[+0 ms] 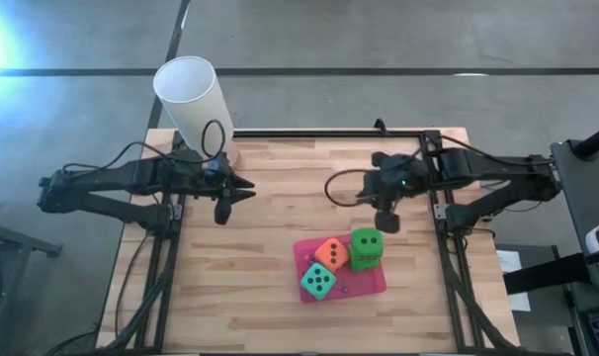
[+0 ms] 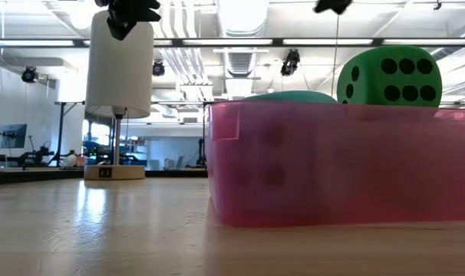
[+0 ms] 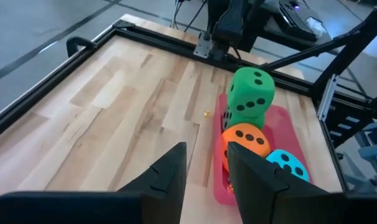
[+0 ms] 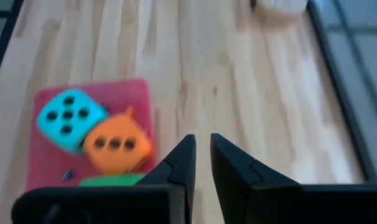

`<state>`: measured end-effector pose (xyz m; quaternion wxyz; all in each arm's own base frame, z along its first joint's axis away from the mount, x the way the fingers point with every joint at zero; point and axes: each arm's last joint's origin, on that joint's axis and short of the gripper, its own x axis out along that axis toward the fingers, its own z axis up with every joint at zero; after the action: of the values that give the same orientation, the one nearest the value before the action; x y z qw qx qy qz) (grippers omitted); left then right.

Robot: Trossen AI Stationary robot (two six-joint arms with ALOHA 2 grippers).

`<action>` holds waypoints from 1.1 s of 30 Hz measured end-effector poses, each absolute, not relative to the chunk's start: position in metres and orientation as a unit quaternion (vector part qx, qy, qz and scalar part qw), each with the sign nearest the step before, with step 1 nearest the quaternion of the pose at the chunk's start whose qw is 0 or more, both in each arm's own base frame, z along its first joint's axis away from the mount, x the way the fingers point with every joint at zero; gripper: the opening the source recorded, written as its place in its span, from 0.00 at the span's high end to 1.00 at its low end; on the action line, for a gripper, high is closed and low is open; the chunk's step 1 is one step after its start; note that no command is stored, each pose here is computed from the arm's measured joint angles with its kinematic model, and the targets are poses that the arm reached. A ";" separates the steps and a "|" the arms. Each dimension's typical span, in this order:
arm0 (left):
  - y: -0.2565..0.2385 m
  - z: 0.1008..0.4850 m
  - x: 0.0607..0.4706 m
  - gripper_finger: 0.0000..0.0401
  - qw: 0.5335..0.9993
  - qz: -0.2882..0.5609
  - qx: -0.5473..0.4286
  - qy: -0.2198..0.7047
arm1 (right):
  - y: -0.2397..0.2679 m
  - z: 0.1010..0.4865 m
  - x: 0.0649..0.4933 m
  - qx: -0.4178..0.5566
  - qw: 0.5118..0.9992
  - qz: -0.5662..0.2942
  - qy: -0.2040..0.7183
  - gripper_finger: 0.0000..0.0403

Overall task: Pick & Place Dice
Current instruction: Adjust the pink bin

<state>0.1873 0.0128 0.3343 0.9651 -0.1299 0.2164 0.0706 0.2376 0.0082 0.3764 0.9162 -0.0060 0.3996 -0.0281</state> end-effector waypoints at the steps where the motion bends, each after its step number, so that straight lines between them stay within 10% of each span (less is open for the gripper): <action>1: 0.013 0.334 0.187 0.70 0.965 0.070 -0.129 0.217 | 0.011 0.375 0.234 0.005 0.911 -0.030 0.411 0.90; 33: 0.013 0.334 0.187 0.70 0.968 0.066 -0.110 0.218 | 0.060 0.302 0.152 0.172 0.776 -0.168 0.584 0.98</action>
<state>0.1874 0.0128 0.3342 0.9675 -0.1096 0.2180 0.0658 0.1517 0.0602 0.3019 0.7758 0.1717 0.5836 -0.1675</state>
